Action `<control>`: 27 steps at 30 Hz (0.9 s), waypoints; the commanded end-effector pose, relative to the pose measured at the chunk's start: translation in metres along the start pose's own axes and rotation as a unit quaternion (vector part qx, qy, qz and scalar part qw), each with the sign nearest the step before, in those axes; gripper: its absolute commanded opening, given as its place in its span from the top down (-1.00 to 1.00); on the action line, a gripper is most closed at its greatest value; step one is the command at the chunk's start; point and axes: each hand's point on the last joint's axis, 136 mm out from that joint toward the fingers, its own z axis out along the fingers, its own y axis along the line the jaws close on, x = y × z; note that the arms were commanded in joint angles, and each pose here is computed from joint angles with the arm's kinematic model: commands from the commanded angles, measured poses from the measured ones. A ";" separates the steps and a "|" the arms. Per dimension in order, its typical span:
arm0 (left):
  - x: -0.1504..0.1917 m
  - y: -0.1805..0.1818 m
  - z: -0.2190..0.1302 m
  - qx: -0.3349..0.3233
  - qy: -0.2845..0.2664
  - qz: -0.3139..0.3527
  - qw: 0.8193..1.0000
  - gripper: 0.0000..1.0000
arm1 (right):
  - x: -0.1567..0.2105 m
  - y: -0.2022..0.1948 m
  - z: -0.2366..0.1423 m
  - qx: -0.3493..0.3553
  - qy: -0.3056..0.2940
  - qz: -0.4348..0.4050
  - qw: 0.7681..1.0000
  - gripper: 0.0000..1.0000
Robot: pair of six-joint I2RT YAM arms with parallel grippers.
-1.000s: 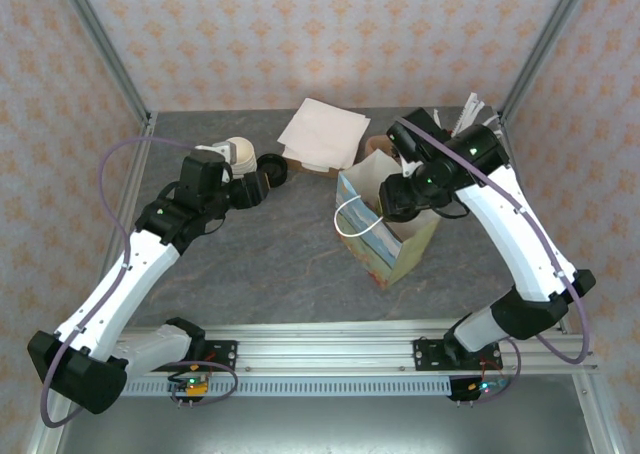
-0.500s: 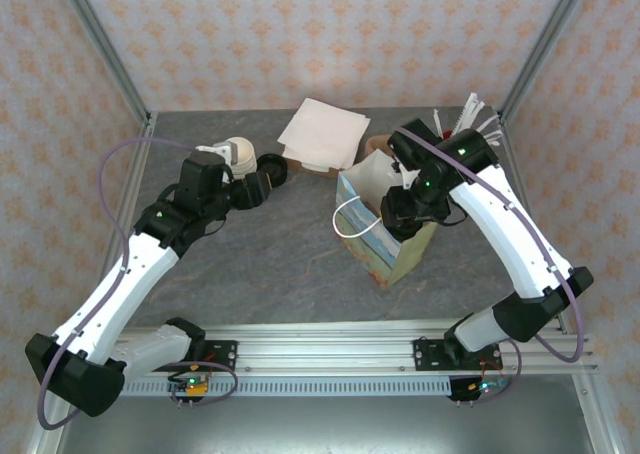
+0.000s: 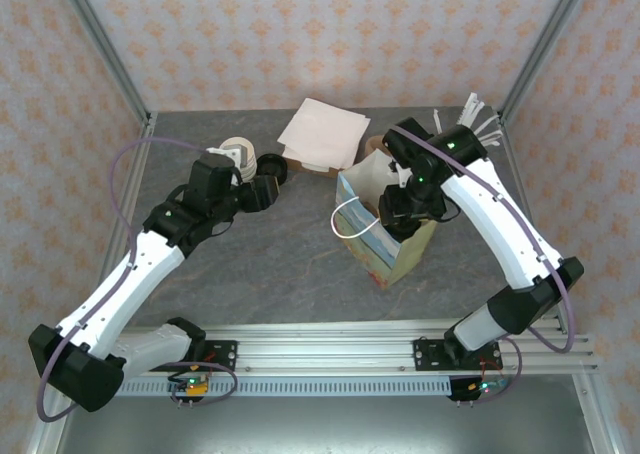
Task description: Pack the takeout coffee
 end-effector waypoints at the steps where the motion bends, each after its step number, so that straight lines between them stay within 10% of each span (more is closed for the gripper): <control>1: -0.002 -0.003 0.005 0.002 -0.007 -0.004 1.000 -0.46 | 0.032 -0.027 0.000 0.062 0.069 0.011 0.996 -0.17; 27: 0.004 -0.043 0.014 0.087 0.030 -0.010 0.996 -0.45 | 0.001 -0.032 -0.015 0.077 0.021 -0.028 0.996 -0.16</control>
